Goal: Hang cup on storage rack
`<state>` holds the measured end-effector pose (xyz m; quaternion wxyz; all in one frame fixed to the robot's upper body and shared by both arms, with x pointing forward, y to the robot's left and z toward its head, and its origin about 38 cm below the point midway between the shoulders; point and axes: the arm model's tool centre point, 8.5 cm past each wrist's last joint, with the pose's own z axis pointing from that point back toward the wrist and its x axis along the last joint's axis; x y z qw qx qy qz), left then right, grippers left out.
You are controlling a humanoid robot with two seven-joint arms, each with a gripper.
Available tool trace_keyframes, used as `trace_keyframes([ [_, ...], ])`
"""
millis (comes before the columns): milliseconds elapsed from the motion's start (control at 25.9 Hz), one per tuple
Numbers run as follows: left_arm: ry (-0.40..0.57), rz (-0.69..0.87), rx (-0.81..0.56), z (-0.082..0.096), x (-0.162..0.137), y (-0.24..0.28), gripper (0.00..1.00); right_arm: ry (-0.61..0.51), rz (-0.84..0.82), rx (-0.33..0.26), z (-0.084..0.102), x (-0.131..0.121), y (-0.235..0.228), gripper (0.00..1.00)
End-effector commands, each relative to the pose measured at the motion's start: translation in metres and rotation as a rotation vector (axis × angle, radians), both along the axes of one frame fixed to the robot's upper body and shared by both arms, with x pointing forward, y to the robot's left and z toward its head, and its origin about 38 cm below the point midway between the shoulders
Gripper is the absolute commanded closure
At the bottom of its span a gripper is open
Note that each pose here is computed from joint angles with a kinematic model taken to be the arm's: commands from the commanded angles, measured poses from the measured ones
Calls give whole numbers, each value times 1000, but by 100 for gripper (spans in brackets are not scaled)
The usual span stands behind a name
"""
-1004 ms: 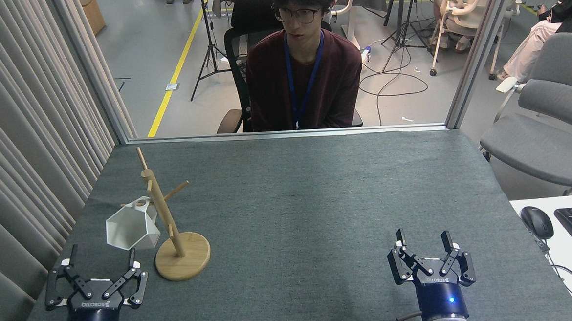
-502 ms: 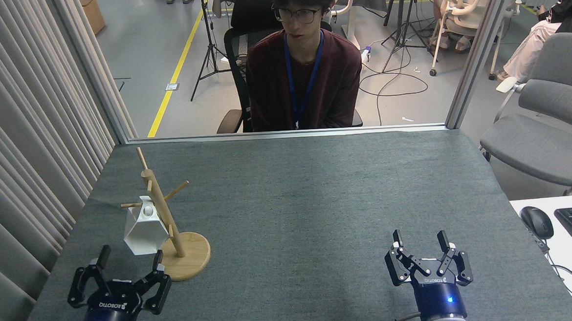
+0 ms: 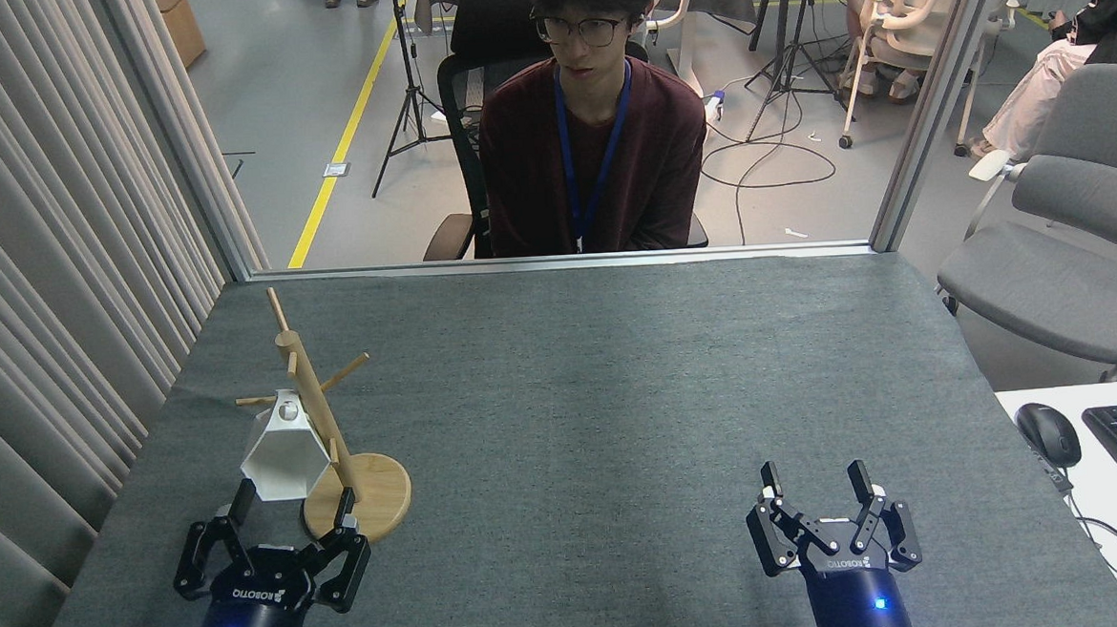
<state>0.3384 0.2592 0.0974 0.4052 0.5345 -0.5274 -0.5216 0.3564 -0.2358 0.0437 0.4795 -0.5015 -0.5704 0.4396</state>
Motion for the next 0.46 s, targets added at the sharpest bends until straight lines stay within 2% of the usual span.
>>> trace_keyframes([
  [0, -1, -4, -3, 0, 1, -8, 1, -1, 3, 1, 1, -18, 1, 2],
  [193, -12, 1, -7, -1, 2, -18, 1, 19, -3, -5, -6, -30, 0, 2],
  [425, -4, -3, -7, -4, -1, -21, 1, 12, -4, -45, -5, -30, -4, 2],
])
